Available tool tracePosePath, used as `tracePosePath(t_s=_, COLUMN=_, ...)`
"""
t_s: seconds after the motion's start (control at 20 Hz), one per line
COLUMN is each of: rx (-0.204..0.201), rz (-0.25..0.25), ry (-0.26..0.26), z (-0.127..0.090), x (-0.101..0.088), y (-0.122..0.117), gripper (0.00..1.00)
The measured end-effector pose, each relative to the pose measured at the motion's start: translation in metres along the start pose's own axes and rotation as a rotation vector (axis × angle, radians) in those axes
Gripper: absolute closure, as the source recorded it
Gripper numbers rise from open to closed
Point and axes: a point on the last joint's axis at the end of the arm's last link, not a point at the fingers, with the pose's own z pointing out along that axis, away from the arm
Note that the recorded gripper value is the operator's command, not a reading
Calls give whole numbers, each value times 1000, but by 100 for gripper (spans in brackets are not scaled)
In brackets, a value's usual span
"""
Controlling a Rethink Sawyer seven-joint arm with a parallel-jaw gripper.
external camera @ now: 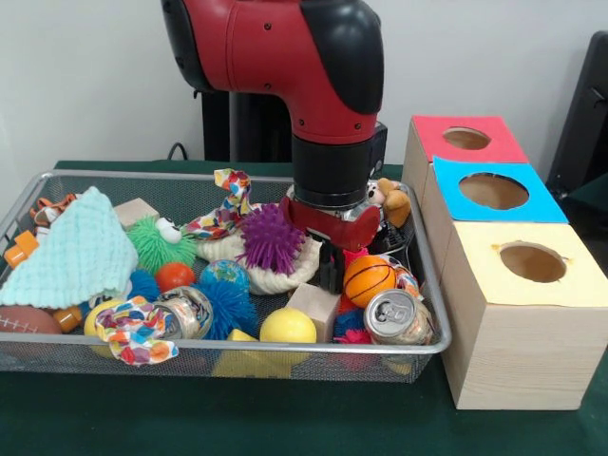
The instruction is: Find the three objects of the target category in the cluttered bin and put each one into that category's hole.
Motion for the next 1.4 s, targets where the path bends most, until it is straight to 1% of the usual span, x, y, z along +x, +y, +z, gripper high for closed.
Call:
tracePosePath(t_s=0.15, rx=5, rz=0, ry=10, z=1, x=5, y=-2, gripper=100)
tracePosePath(t_s=0.45, rx=10, rz=-6, ry=48, z=6, x=25, y=-5, gripper=100)
tracePosePath(t_s=0.7, rx=15, rz=-10, ry=77, z=19, x=38, y=-5, gripper=100)
tracePosePath(t_s=1.15, rx=29, rz=-4, ry=99, z=40, x=43, y=-11, gripper=100)
tracePosePath(t_s=1.4, rx=31, rz=-6, ry=96, z=40, x=43, y=-11, gripper=100)
